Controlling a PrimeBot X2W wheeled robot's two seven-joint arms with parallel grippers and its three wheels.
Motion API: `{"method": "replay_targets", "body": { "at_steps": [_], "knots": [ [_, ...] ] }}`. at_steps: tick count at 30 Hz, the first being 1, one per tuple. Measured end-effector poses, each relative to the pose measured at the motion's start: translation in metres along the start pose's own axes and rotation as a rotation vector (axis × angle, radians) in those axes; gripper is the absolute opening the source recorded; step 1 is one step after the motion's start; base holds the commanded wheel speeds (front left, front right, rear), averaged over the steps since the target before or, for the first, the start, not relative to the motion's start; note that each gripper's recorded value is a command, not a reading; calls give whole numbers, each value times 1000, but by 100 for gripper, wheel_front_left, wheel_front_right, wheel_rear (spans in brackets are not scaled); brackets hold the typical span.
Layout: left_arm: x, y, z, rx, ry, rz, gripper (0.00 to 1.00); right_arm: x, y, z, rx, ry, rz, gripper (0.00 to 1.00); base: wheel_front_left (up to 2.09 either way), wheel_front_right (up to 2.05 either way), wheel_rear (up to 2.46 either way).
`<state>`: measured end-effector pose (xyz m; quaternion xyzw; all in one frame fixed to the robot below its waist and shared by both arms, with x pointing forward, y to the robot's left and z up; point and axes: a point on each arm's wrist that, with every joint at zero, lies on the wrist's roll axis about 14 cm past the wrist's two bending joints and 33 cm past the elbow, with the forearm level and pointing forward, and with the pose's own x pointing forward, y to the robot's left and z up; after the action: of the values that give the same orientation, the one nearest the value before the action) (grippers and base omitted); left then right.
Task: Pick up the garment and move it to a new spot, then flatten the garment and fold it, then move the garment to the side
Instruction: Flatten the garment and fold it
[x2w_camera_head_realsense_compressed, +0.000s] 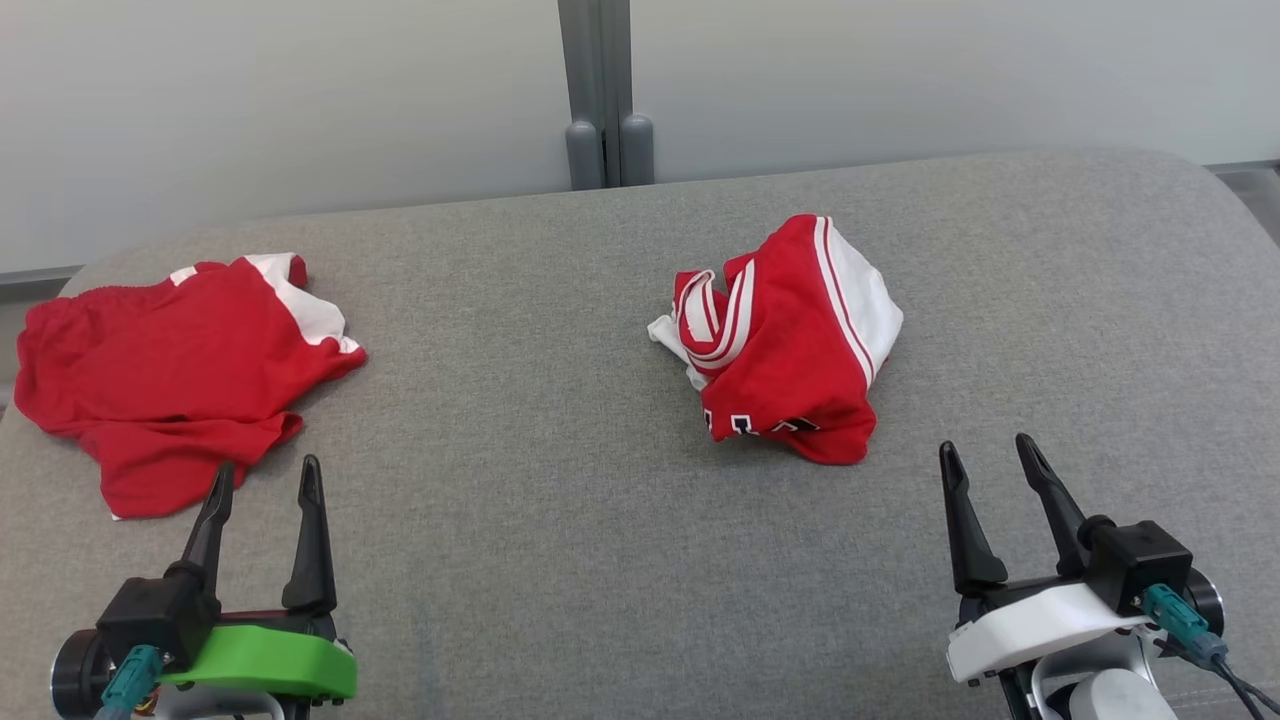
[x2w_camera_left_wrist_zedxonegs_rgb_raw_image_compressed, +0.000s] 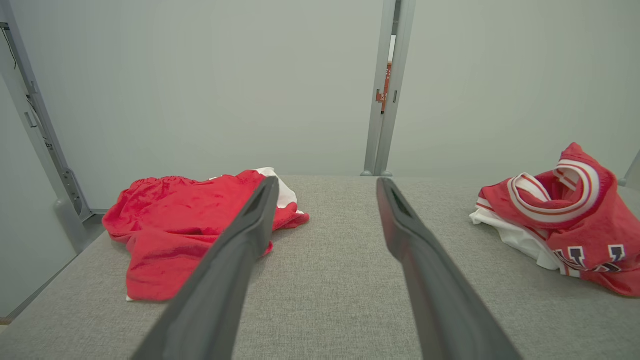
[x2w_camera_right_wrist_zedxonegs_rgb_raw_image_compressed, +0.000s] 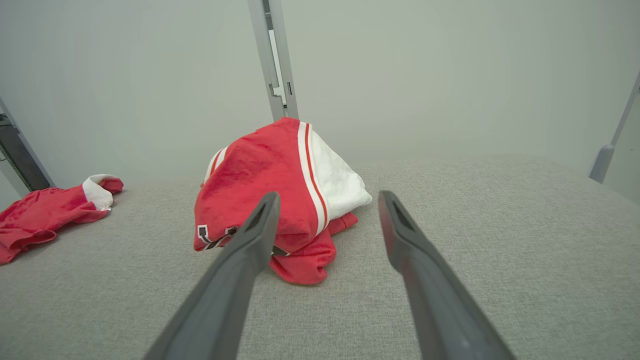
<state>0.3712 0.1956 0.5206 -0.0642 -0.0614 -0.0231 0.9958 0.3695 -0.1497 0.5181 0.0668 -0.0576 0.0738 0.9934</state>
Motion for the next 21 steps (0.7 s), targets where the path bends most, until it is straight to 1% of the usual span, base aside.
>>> {"method": "replay_targets", "body": {
  "at_steps": [21],
  "knots": [
    [-1,2,-6,10,19,4,100,1,0,-6,0,17,1,100,0,0,0]
  ]
}}
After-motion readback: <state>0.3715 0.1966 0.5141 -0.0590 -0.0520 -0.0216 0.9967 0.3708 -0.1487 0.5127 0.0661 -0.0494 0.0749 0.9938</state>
